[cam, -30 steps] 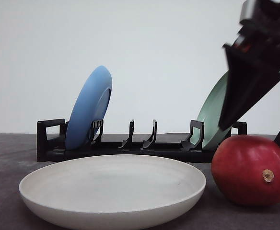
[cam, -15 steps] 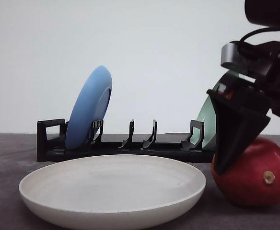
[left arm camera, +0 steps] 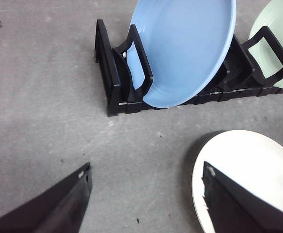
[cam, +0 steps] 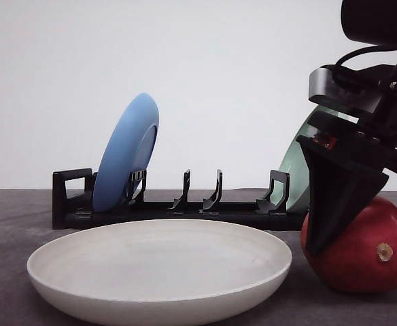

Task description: Place pomegranate in white plate

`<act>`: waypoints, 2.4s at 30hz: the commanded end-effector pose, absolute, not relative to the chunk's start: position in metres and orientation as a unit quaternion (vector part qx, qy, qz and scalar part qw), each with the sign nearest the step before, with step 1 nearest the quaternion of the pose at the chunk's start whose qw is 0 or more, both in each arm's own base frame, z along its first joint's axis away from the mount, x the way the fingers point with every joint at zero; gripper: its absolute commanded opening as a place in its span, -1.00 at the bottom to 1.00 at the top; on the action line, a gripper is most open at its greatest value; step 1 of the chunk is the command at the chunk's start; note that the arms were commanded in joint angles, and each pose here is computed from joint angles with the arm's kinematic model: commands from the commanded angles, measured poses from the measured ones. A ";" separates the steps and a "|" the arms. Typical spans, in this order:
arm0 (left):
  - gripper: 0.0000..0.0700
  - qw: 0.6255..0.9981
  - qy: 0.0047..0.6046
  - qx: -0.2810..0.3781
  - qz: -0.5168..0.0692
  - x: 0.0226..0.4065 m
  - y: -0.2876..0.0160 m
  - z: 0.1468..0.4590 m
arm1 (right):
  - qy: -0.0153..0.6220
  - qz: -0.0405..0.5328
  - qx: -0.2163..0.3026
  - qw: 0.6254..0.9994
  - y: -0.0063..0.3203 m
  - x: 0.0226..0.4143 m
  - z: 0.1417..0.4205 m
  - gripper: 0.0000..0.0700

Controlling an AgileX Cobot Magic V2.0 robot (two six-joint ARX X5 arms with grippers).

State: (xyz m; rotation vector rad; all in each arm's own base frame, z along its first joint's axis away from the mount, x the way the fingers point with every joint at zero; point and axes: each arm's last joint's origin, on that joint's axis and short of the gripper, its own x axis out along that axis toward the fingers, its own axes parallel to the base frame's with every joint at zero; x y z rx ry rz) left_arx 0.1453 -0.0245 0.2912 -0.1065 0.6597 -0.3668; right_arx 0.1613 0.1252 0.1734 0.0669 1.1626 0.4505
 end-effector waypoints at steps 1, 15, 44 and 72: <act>0.24 0.930 0.316 -0.048 -0.182 0.147 -0.025 0.293 | 0.544 0.211 0.033 0.812 0.128 0.163 0.175 0.33; 0.24 0.930 0.316 -0.048 -0.182 0.147 -0.025 0.293 | 0.548 0.216 0.014 0.808 0.129 0.163 0.182 0.33; 0.24 0.930 0.316 -0.048 -0.182 0.147 -0.025 0.293 | 0.426 0.342 -0.027 0.838 0.170 0.168 0.233 0.33; 0.24 0.930 0.317 -0.048 -0.182 0.147 -0.025 0.293 | 0.468 0.364 -0.071 0.802 0.218 0.178 0.174 0.34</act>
